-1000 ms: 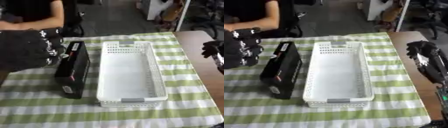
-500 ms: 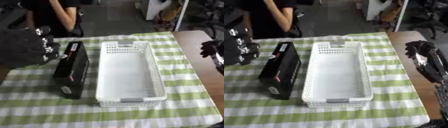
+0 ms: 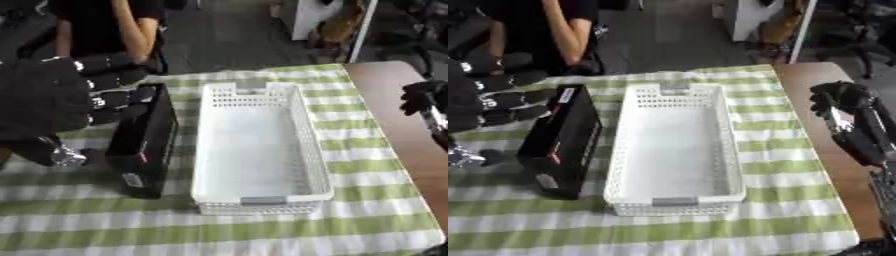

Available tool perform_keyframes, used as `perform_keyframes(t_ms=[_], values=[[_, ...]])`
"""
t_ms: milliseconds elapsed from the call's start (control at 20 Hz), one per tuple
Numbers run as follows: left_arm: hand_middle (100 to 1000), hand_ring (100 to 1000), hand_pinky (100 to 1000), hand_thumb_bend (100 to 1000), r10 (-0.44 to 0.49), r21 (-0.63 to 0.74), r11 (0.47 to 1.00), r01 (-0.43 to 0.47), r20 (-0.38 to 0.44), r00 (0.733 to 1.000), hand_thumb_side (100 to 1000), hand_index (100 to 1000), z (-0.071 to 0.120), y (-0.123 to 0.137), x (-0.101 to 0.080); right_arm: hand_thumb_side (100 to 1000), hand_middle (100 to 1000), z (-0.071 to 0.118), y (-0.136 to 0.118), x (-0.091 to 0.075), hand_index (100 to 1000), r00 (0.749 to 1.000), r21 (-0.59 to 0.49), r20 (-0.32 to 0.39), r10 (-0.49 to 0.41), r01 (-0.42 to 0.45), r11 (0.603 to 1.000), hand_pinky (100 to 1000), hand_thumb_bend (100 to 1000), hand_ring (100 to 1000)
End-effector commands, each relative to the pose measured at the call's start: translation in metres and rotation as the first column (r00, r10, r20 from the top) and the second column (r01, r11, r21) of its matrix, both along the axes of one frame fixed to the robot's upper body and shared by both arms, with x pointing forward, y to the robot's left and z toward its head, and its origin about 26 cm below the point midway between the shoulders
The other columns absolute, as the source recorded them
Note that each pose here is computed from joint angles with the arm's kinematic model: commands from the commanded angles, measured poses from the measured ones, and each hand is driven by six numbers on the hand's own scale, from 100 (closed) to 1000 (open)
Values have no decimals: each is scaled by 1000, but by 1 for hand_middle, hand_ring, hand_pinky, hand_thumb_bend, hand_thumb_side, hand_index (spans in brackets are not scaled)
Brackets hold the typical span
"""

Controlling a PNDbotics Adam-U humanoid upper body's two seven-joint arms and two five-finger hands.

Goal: Pick up objects on the table and place them in the box.

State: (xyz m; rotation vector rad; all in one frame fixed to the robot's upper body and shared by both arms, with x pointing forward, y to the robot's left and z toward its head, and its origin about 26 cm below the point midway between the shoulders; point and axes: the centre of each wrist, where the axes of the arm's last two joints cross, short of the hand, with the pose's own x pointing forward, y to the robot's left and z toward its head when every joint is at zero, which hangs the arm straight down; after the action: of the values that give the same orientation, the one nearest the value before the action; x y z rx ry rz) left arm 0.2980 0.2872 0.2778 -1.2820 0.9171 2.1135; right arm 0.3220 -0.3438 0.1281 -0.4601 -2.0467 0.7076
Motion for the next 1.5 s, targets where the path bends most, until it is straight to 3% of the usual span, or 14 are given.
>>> perform_keyframes(t_ms=[50, 350, 750, 1000, 1300, 1400, 1500], values=[[1000, 1000, 1000, 1000, 29, 24, 999, -29, 20, 999, 975, 1000, 11, 5, -2, 768, 569, 9, -6, -1, 721, 1000, -27, 16, -7, 8, 1000, 512, 251, 544], [1000, 1000, 1000, 1000, 37, 79, 996, -38, 12, 999, 854, 1000, 10, 3, -5, 768, 567, 9, -7, -1, 720, 1000, -32, 13, -8, 8, 999, 511, 251, 542], [1000, 1000, 1000, 1000, 37, 263, 965, 4, -150, 988, 934, 1000, -17, 27, 7, 754, 565, 9, -20, -6, 720, 999, -77, -7, -36, 35, 996, 509, 253, 540], [1000, 1000, 1000, 1000, 19, 258, 965, 32, -194, 981, 927, 1000, -27, 35, 13, 754, 564, 8, -22, -7, 719, 999, -77, -13, -42, 41, 996, 508, 252, 539], [1000, 1000, 1000, 1000, -69, 195, 976, 99, -156, 985, 866, 1000, -22, 26, 16, 752, 563, 7, -22, -7, 719, 999, -72, -13, -44, 42, 996, 508, 251, 538], [998, 1000, 1000, 1000, -135, 143, 977, 161, -179, 975, 868, 1000, -22, 20, 15, 752, 563, 7, -21, -7, 719, 999, -71, -14, -41, 40, 997, 508, 251, 538], [975, 1000, 985, 1000, -205, 57, 972, 226, -251, 946, 857, 1000, -26, 16, 17, 751, 563, 7, -21, -7, 719, 999, -69, -15, -39, 38, 997, 508, 251, 538]])
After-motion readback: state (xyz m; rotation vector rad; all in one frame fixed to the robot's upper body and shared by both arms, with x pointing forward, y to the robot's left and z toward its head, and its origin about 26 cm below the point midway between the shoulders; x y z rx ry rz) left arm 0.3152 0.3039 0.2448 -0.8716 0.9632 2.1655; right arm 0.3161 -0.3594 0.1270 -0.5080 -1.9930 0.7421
